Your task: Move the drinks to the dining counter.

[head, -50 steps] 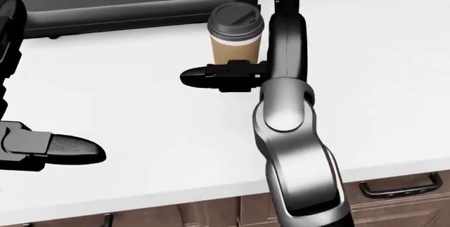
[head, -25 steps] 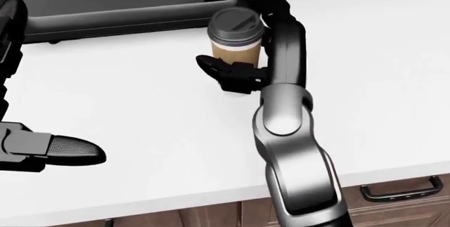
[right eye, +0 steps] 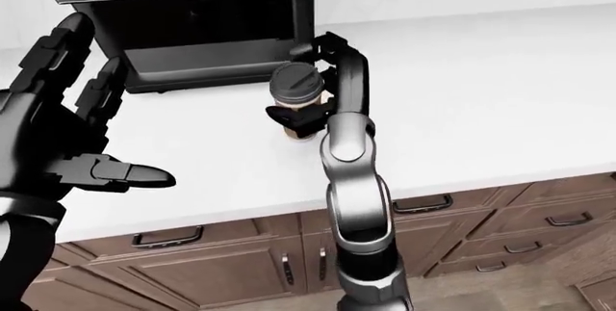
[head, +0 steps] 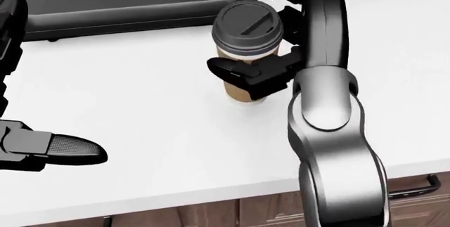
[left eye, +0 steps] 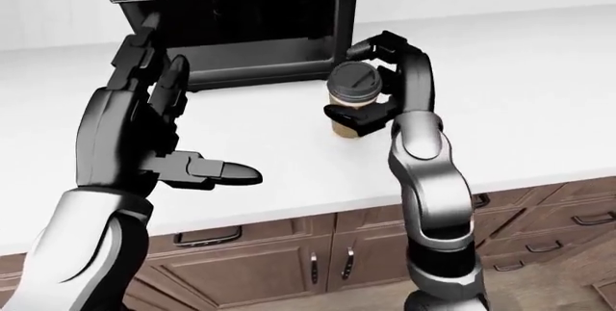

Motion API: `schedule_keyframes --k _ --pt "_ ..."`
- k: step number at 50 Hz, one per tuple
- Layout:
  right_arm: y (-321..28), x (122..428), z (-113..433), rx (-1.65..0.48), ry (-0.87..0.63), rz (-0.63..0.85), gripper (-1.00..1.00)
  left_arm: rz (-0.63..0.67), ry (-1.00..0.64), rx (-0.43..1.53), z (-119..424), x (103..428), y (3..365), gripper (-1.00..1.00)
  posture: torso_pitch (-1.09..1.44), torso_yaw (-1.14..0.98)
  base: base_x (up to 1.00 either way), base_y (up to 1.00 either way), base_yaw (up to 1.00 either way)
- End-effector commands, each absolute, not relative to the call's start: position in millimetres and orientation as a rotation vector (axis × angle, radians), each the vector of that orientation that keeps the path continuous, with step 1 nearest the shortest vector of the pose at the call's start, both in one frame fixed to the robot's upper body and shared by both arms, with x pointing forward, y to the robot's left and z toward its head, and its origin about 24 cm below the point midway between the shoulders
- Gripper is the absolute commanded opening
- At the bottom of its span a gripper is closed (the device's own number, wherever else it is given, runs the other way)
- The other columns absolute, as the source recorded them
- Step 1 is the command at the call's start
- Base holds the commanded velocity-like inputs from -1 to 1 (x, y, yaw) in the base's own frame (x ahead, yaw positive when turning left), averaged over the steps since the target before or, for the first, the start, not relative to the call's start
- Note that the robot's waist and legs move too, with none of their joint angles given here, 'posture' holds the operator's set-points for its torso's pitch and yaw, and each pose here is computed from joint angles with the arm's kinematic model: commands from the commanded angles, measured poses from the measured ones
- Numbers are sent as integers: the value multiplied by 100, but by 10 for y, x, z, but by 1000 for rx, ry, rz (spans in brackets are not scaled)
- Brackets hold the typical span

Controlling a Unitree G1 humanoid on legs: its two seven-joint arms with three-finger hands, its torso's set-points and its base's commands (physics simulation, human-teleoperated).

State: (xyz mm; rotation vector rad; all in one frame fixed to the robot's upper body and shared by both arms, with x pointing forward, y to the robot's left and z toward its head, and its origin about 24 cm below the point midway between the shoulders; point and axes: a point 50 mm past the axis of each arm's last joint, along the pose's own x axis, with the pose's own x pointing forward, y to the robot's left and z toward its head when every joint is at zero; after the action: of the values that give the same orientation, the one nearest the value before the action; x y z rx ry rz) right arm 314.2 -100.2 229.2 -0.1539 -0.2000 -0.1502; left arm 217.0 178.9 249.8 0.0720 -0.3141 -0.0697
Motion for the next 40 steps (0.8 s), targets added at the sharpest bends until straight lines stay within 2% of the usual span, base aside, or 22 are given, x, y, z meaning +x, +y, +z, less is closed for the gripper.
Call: schedule_keyframes --k 1,18,40 --pt "-968 3077 2456 -145 -266 -134 -100 -64 -385 82 2599 2125 1784 100 0 0 0 0 0" --pt "-952 3022 2472 -113 -281 -122 -100 -67 -386 80 2595 2125 1780 100 0 0 -95 7 0" --pt "-896 2997 2490 -86 -304 -78 -100 -65 -385 81 2585 2118 1791 100 0 0 -2 0 100"
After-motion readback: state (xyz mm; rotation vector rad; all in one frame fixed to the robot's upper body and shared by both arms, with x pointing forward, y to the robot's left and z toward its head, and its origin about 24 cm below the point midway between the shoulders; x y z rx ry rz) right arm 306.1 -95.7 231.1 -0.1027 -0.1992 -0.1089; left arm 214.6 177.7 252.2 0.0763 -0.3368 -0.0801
